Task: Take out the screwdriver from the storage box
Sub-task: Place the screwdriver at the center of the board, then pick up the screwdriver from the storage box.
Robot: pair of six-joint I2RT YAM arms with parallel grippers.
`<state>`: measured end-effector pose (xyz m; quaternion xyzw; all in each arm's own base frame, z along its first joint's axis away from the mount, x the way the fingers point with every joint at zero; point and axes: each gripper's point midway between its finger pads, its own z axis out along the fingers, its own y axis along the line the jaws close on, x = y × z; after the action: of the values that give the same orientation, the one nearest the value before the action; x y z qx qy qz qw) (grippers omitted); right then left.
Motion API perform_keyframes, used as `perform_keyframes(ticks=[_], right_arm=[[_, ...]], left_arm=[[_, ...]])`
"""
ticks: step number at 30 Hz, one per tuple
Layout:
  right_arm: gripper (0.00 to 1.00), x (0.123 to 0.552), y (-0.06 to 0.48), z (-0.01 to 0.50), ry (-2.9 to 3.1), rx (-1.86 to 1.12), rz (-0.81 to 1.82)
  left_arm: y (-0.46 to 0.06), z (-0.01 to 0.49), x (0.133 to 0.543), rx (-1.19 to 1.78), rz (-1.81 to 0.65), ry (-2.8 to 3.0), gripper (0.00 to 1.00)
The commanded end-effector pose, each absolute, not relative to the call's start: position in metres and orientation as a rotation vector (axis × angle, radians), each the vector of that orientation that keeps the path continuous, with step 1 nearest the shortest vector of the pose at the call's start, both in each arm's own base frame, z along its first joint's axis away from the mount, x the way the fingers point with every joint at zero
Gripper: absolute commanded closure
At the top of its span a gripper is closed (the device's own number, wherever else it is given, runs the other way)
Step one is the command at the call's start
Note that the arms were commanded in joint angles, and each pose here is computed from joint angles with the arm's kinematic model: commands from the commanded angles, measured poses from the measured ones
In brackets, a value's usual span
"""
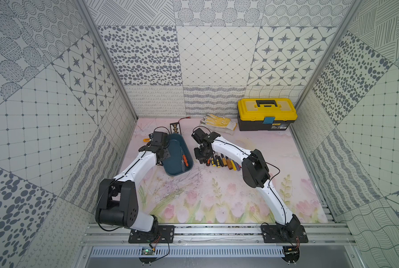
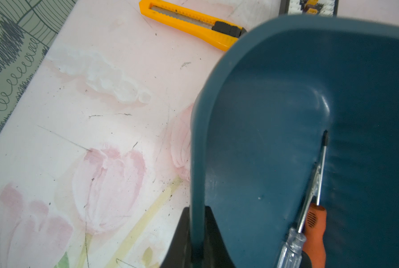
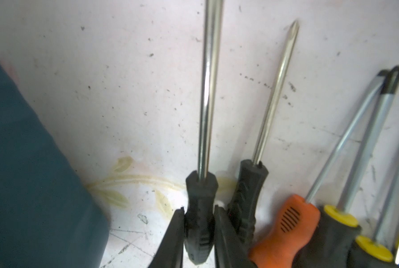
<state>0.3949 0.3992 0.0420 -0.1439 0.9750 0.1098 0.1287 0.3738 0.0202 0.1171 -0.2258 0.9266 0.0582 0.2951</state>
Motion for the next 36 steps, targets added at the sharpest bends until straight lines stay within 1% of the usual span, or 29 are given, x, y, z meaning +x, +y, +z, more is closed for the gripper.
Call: perform_keyframes(ticks=[1, 4, 11, 19, 28, 36], right_arm=[[0.79, 0.391, 0.395, 0.026, 2.876, -0.415, 0.297], [0.75, 0.392, 0.395, 0.025, 2.876, -0.409, 0.298], [0.69, 0.391, 0.395, 0.028, 2.874, -0.408, 0.298], [0.67, 0.394, 0.398, 0.037, 2.855, -0.412, 0.322], [0.67, 0.396, 0.402, 0.05, 2.829, -0.417, 0.355], [0.67, 0.404, 0.413, 0.085, 2.717, -0.413, 0.445]], left_arm=[[0.022, 0.129, 0.378, -0.613, 0.145, 2.422, 1.0], [0.022, 0.13, 0.379, -0.612, 0.145, 2.42, 1.0], [0.021, 0.13, 0.377, -0.608, 0.135, 2.424, 1.0], [0.02, 0.128, 0.377, -0.611, 0.129, 2.429, 1.0], [0.016, 0.127, 0.379, -0.598, 0.101, 2.429, 1.0], [0.014, 0.131, 0.383, -0.584, 0.082, 2.414, 1.0]])
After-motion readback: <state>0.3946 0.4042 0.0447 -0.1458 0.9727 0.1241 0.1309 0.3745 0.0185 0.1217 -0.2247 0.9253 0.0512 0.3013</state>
